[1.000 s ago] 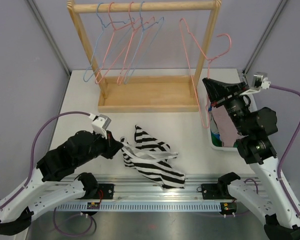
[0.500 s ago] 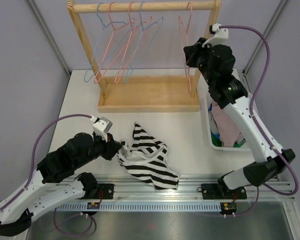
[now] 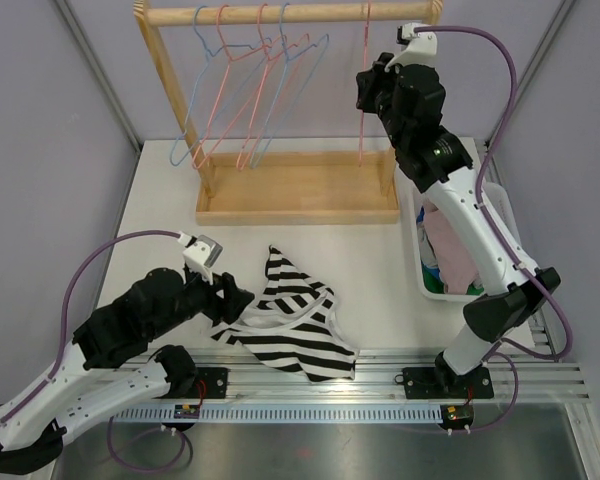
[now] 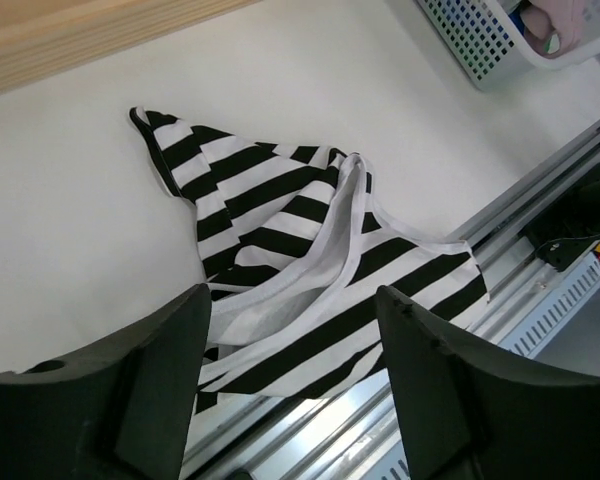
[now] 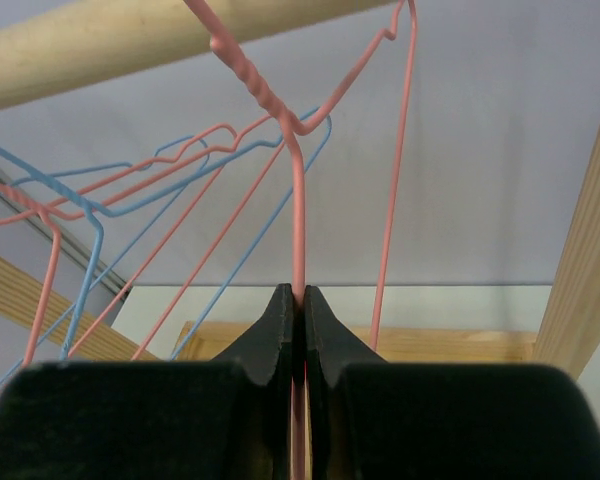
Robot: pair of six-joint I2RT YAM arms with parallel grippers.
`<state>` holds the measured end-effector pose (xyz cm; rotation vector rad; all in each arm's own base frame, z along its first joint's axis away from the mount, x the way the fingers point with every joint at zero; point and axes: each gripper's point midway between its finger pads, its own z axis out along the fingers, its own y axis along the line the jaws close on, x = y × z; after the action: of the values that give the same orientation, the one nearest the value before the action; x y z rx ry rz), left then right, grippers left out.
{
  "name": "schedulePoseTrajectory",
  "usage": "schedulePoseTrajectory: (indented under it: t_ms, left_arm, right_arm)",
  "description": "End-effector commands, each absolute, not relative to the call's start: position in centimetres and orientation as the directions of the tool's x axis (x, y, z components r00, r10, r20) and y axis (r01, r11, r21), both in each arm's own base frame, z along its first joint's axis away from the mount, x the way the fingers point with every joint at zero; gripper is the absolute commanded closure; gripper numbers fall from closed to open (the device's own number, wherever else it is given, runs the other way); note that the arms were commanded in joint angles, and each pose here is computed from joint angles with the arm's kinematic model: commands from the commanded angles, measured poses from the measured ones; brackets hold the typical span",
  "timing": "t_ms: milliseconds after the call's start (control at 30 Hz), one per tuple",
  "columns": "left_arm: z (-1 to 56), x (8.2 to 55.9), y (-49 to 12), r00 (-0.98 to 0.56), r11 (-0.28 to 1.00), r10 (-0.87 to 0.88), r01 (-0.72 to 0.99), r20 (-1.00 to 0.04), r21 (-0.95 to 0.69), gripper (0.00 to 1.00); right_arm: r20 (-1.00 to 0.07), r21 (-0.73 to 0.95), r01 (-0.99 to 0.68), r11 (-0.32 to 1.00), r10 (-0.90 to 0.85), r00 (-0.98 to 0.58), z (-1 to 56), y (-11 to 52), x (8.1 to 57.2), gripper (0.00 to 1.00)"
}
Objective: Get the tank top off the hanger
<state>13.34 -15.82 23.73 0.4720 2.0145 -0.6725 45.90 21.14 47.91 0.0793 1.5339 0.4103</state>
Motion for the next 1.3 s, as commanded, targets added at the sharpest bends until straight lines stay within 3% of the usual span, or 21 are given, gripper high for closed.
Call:
schedulePoseTrajectory:
  t_ms: [0, 167, 233, 500, 600, 633, 700, 767, 867, 1000, 1267]
  left_arm:
    - [25.1, 14.1, -15.6, -0.452, 0.785, -0.001, 0.552, -0.892, -0.281, 0.27]
    - [25.6, 14.1, -14.9, -0.431, 0.795, -0.04, 0.533, -0.902, -0.29, 0.19]
    - [25.8, 14.3, -14.4, -0.424, 0.807, -0.058, 0.513, -0.904, -0.292, 0.01]
    - [25.3, 14.9, -14.1, -0.434, 0.833, -0.055, 0.477, -0.899, -0.281, 0.01]
    - [25.2, 15.0, -14.0, -0.437, 0.838, -0.056, 0.469, -0.898, -0.28, 0.01]
    - [25.2, 15.0, -14.0, -0.438, 0.839, -0.056, 0.466, -0.897, -0.28, 0.01]
    - [25.1, 15.2, -14.0, -0.442, 0.845, -0.055, 0.458, -0.895, -0.278, 0.01]
    - [25.0, 15.5, -13.8, -0.447, 0.858, -0.059, 0.434, -0.892, -0.275, 0.01]
    - [23.9, 16.3, -14.5, -0.489, 0.877, -0.047, 0.397, -0.871, -0.27, 0.01]
    - [22.0, 17.1, -17.4, -0.57, 0.869, -0.036, 0.387, -0.821, -0.307, 0.01]
    - [16.2, 17.1, -23.5, -0.648, 0.883, 0.157, 0.43, -0.745, -0.188, 0.01]
  right_arm:
    - [-0.952, 0.285, -0.191, 0.939, 0.3, 0.054, 51.1, 20.5, 46.2, 1.0]
    - [-0.965, 0.258, -0.181, 0.949, 0.26, -0.012, 49.8, 21.2, 47.2, 1.0]
    - [-0.963, 0.269, -0.182, 0.946, 0.27, -0.024, 49.2, 21.3, 47.2, 1.0]
    - [-0.95, 0.31, -0.18, 0.934, 0.298, -0.092, 47.6, 21.2, 47.4, 1.0]
    - [-0.944, 0.328, -0.197, 0.924, 0.313, -0.104, 47.3, 21.5, 46.9, 0.77]
    - [-0.944, 0.326, -0.198, 0.924, 0.309, -0.111, 46.9, 21.4, 46.8, 0.61]
    - [-0.944, 0.327, -0.2, 0.924, 0.313, -0.101, 47.6, 21.0, 46.0, 0.52]
    - [-0.948, 0.316, -0.204, 0.927, 0.301, -0.104, 47.5, 20.7, 45.4, 0.34]
    - [-0.958, 0.286, -0.238, 0.928, 0.269, -0.103, 48.3, 19.8, 42.9, 0.01]
    - [-0.967, 0.255, -0.304, 0.918, 0.247, -0.066, 50.2, 17.6, 37.0, 0.0]
    - [-0.968, 0.221, -0.419, 0.88, 0.146, -0.205, 44.0, 14.9, 26.6, 0.0]
